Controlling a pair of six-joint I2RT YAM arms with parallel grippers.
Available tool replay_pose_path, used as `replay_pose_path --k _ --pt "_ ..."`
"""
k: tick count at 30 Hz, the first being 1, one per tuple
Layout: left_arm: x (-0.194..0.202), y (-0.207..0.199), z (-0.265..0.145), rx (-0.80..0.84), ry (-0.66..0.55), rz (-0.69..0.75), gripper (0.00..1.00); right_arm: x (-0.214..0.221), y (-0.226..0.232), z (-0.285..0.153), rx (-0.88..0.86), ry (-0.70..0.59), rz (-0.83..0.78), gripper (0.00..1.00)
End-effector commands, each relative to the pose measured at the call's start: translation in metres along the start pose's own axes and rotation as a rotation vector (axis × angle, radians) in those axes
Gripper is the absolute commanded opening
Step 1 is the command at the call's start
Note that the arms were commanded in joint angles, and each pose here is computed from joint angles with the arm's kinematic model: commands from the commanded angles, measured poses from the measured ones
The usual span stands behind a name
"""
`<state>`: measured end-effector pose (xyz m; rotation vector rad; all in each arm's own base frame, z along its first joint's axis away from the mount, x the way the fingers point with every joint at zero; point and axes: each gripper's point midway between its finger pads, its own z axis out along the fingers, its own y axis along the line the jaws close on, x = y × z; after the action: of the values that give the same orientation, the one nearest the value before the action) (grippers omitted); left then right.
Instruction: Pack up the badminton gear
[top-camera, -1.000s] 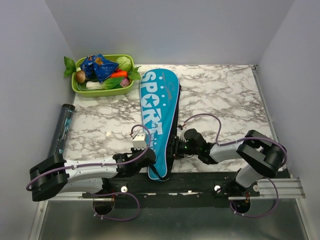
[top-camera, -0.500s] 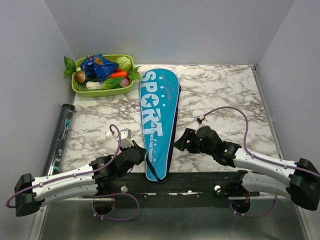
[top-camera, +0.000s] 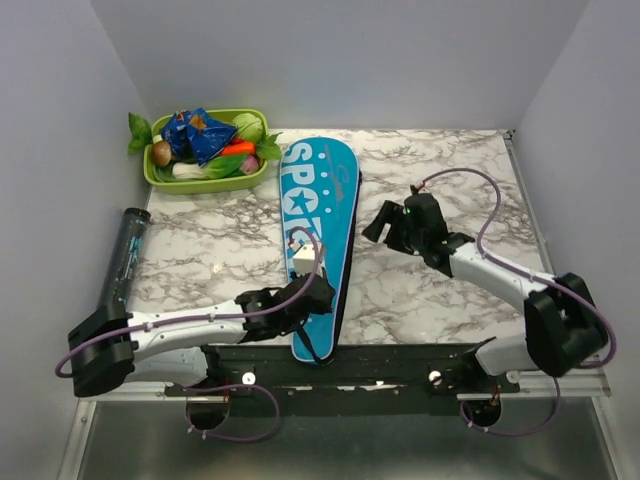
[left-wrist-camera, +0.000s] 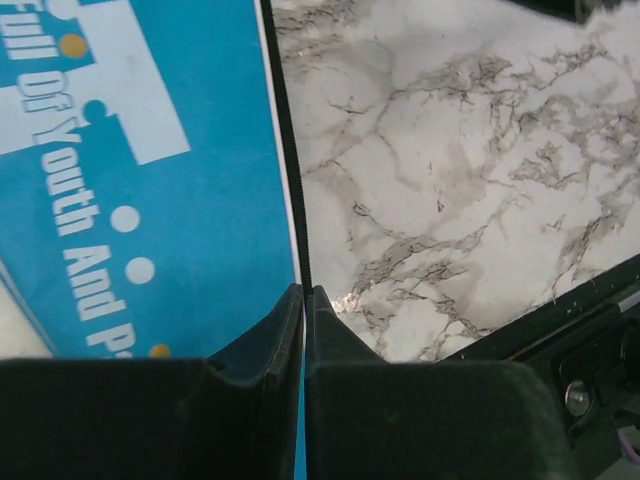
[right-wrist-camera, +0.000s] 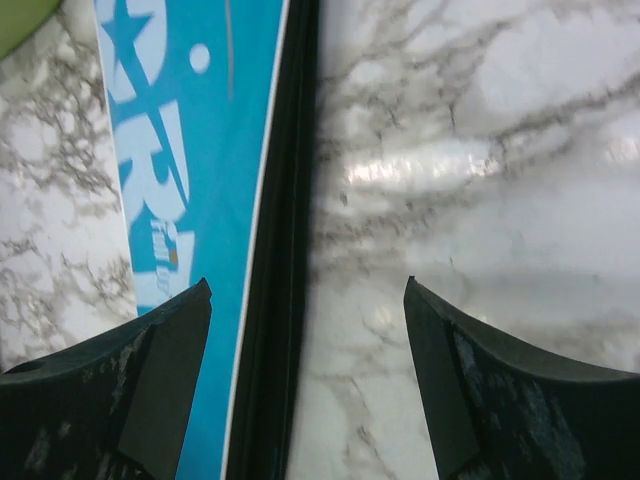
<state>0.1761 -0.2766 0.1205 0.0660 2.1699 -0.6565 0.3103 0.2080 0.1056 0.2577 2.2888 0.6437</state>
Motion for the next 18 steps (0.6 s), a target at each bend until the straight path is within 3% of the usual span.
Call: replay_pose_path --k 1,2,6,18 --pt "0.015 -0.029 0.018 0.107 0.048 0.020 0.12 -0.042 0.035 0.031 -0.176 -0.012 -0.031 0.86" --pt "0.020 -0.029 0.024 0.108 0.054 0.017 0.12 -0.033 0.031 0.048 -0.189 0.043 -0.021 0.86" --pt "0.039 -0.018 0.036 0.071 0.090 0.036 0.11 -0.053 0.036 0.083 -0.247 0.061 0.048 0.86" --pt "0.071 0.010 0.040 0.047 0.140 -0.008 0.10 -0.060 0.031 0.170 -0.175 0.170 0.170 0.79"
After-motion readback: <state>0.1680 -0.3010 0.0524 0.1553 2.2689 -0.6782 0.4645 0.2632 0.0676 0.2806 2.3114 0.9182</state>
